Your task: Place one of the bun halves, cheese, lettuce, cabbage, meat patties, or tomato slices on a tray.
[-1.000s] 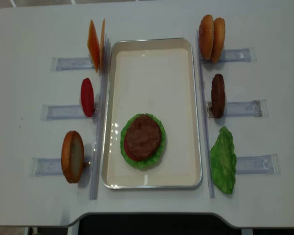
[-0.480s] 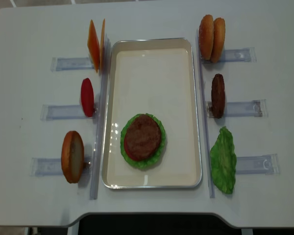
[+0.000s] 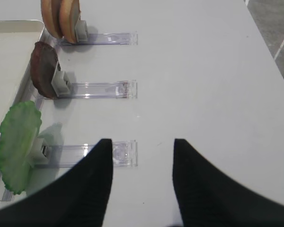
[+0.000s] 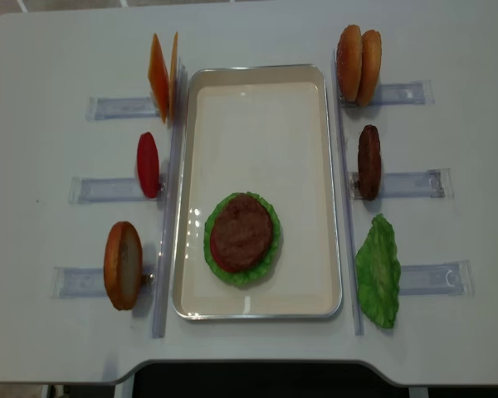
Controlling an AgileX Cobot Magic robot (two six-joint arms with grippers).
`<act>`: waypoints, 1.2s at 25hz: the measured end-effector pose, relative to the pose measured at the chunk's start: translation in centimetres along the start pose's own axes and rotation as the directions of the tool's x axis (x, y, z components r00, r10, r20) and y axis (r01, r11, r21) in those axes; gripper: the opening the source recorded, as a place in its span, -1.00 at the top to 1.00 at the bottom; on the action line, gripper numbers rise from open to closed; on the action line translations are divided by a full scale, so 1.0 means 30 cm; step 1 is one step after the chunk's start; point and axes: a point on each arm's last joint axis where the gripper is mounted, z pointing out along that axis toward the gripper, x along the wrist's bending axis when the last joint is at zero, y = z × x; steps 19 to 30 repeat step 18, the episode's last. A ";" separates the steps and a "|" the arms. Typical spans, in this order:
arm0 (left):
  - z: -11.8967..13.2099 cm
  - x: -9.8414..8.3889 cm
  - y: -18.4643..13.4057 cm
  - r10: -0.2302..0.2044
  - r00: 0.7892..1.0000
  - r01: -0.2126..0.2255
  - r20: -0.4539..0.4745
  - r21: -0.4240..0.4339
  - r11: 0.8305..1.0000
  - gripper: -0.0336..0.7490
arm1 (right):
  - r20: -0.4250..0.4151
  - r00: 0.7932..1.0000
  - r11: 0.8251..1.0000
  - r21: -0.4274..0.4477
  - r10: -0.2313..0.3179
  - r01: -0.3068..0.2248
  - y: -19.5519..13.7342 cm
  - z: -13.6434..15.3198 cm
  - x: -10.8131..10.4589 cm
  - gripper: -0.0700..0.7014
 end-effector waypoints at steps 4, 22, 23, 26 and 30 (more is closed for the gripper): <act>0.000 0.000 0.000 0.000 1.000 0.000 0.000 0.000 1.000 0.92 | 0.028 0.999 1.000 -0.001 0.016 -0.016 0.000 0.001 0.001 0.07; 0.000 0.000 0.000 0.000 1.000 0.000 0.000 0.000 1.000 0.92 | 0.044 0.999 1.000 -0.001 0.025 -0.025 0.001 0.001 0.002 0.07; 0.000 0.000 0.000 0.000 1.000 0.000 0.000 0.000 1.000 0.92 | 0.044 0.999 1.000 -0.001 0.025 -0.025 0.001 0.001 0.002 0.07; 0.000 0.000 0.000 0.000 1.000 0.000 0.000 0.000 1.000 0.92 | 0.044 0.999 1.000 -0.001 0.025 -0.025 0.001 0.001 0.002 0.07; 0.000 0.000 0.000 0.000 1.000 0.000 0.000 0.000 1.000 0.92 | 0.044 0.999 1.000 -0.001 0.025 -0.025 0.001 0.001 0.002 0.07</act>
